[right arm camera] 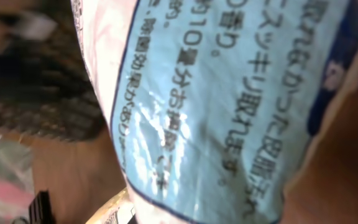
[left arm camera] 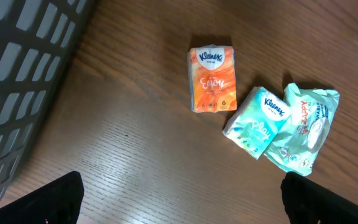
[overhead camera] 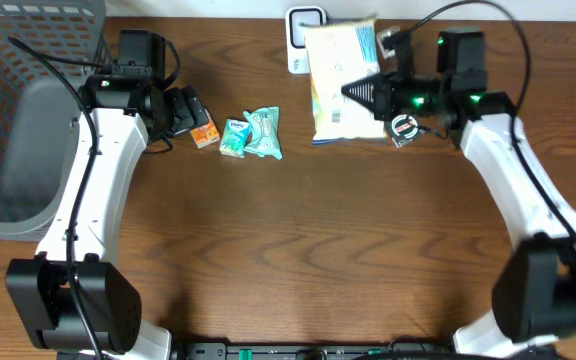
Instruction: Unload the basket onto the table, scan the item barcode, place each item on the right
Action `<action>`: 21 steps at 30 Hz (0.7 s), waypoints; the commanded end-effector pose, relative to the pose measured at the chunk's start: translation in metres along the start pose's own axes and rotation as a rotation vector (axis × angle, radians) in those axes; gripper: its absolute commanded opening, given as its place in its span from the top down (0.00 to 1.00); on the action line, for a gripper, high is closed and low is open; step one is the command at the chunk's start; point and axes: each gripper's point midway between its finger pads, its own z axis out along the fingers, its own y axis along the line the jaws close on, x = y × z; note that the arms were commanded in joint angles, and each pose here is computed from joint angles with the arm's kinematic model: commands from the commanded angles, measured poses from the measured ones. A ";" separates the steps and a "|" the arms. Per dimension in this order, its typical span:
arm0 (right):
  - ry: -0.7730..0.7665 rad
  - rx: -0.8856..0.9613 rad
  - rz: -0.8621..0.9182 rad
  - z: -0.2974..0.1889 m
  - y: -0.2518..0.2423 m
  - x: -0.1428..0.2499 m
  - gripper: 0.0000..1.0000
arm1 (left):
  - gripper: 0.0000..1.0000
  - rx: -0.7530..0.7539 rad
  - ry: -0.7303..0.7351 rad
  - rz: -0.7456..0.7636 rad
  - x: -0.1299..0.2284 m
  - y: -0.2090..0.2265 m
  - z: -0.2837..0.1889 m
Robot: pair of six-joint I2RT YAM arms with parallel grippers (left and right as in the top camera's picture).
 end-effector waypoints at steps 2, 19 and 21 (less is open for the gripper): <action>-0.089 -0.101 -0.208 -0.018 0.045 -0.032 0.99 | 0.00 -0.014 -0.003 0.003 -0.002 0.003 0.001; -0.122 -0.111 -0.263 -0.022 0.056 -0.042 0.99 | 0.00 -0.014 -0.003 0.003 -0.002 0.003 0.001; -0.117 -0.089 -0.251 -0.021 0.052 -0.041 0.99 | 0.00 -0.014 -0.003 0.003 -0.002 0.003 0.001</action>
